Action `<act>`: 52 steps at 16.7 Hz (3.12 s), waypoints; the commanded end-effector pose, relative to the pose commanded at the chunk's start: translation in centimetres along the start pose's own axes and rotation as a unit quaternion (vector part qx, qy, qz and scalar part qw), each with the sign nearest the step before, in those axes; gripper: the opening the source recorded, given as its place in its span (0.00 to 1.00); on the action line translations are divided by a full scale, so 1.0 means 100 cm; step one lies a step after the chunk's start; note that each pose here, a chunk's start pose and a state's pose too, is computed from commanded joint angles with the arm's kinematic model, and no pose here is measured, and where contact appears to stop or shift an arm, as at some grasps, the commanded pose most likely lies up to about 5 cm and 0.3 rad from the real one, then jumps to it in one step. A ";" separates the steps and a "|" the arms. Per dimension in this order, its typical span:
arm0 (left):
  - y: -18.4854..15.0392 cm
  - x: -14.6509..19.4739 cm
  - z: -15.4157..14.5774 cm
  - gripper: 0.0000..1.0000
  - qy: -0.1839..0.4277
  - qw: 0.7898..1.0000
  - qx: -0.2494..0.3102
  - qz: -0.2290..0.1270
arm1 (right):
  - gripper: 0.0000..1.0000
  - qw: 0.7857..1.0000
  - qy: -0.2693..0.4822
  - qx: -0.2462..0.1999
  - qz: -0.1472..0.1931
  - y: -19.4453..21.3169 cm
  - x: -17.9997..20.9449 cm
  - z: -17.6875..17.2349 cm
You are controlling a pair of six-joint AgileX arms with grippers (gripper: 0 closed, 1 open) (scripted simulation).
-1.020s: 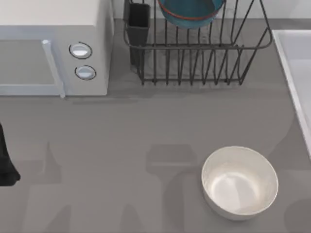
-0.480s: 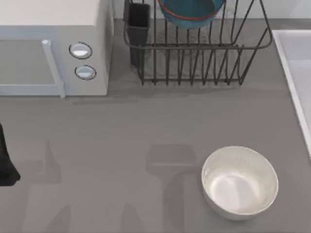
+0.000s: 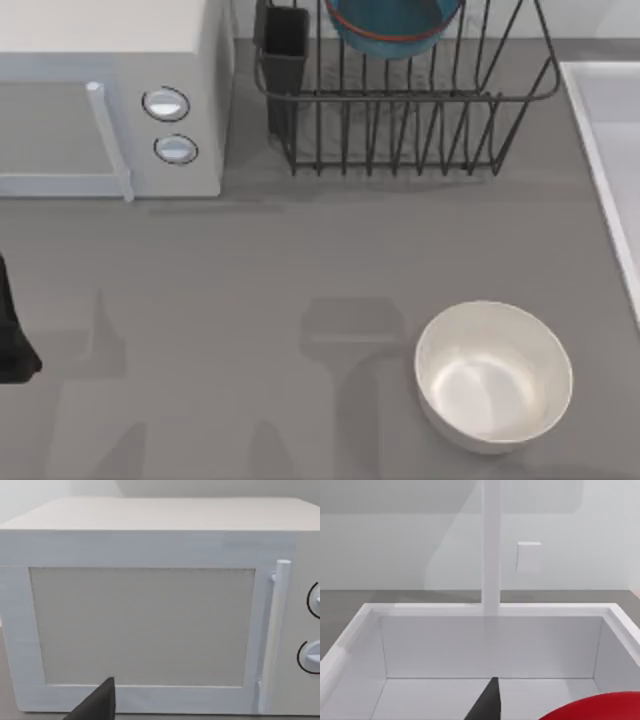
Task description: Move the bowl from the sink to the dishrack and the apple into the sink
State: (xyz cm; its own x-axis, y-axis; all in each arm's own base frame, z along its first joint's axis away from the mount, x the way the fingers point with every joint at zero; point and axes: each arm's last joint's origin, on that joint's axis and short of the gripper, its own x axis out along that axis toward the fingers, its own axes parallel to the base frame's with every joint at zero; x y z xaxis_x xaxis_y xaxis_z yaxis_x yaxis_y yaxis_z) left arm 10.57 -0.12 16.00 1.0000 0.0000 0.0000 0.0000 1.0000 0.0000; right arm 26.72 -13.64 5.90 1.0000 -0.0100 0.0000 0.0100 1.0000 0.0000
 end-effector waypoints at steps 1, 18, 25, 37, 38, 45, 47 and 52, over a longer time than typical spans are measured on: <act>0.000 0.000 0.000 1.00 0.000 1.000 0.000 0.000 | 0.23 1.000 0.000 0.000 0.000 0.000 0.000 0.000; 0.000 0.000 0.000 1.00 0.000 1.000 0.000 0.000 | 1.00 1.000 0.000 0.000 0.000 0.000 0.000 0.000; 0.000 0.000 0.000 1.00 0.000 1.000 0.000 0.000 | 1.00 1.000 0.002 -0.001 -0.003 0.006 0.002 0.016; 0.000 0.000 0.000 1.00 0.000 1.000 0.000 0.000 | 1.00 1.000 0.002 0.001 0.000 0.093 -0.076 0.130; 0.000 0.000 0.000 1.00 0.000 1.000 0.000 0.000 | 1.00 1.000 0.001 0.002 0.000 0.100 -0.089 0.132; 0.000 0.000 0.000 1.00 0.000 1.000 0.000 0.000 | 1.00 1.000 -0.003 0.003 0.003 0.128 -0.151 0.113; 0.000 0.000 0.000 1.00 0.000 1.000 0.000 0.000 | 1.00 1.000 -0.002 0.002 0.004 0.131 -0.158 0.107; 0.000 0.000 0.000 1.00 0.000 1.000 0.000 0.000 | 1.00 1.000 0.000 0.000 0.005 0.134 -0.163 0.101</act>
